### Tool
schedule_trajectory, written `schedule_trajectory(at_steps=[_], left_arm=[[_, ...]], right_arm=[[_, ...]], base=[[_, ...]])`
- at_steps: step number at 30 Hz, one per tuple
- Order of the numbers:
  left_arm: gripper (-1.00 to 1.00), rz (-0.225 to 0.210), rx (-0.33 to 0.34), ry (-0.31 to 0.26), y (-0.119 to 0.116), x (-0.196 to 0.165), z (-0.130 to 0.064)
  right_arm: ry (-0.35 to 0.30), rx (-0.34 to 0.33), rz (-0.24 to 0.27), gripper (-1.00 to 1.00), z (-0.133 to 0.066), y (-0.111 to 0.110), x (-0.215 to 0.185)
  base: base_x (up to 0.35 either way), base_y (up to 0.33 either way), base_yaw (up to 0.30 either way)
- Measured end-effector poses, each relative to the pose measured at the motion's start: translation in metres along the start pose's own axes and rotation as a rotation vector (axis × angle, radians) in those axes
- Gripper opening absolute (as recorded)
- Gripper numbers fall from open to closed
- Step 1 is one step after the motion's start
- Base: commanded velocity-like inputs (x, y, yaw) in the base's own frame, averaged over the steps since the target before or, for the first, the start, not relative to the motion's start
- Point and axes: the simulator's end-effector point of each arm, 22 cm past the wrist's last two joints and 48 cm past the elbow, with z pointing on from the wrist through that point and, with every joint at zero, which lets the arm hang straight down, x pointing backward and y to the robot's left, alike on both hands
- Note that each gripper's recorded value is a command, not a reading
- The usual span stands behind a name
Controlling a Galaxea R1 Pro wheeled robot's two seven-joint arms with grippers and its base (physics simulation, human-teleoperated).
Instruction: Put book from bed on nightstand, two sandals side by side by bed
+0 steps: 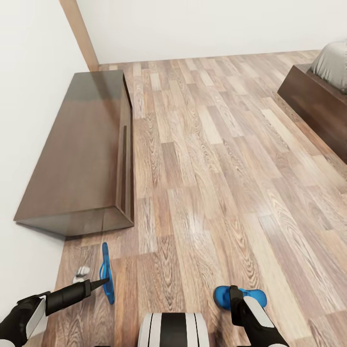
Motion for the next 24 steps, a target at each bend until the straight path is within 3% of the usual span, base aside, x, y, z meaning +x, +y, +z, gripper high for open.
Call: schedule_trajectory(at_steps=[8,10,14,16,20,23,24], left_arm=[[-1.00,0.024,0.012,-0.017,-0.012,-0.009,-0.004],[-1.00,0.030,0.015,-0.020,-0.015,-0.011,-0.005],[-1.00,0.041,0.024,-0.026,-0.022,-0.015,-0.005],[-1.00,0.047,0.026,-0.030,-0.025,-0.017,-0.006],[-1.00,0.059,0.032,-0.040,-0.031,-0.021,-0.009],[-1.00,0.067,0.039,-0.047,-0.037,-0.024,-0.009],[-1.00,0.070,0.041,-0.050,-0.039,-0.025,-0.009]], right_arm=[[0.010,-0.044,-0.016,-1.00,-0.012,0.018,0.004],[0.030,-0.061,-0.051,-1.00,-0.016,0.024,0.012],[0.026,-0.188,-0.245,-1.00,-0.026,0.057,0.020],[-0.028,-0.237,-0.348,-1.00,-0.030,0.073,-0.003],[-0.127,-0.289,-0.465,-1.00,-0.041,0.098,-0.048],[-0.241,-0.319,-0.585,-1.00,-0.055,0.121,-0.096],[-0.283,-0.321,-0.646,-1.00,-0.060,0.127,-0.107]], base=[[0.000,0.000,0.000],[0.000,0.000,0.000],[0.000,0.000,0.000],[0.000,0.000,0.000],[0.000,0.000,0.000],[0.000,0.000,0.000],[0.000,0.000,0.000]])
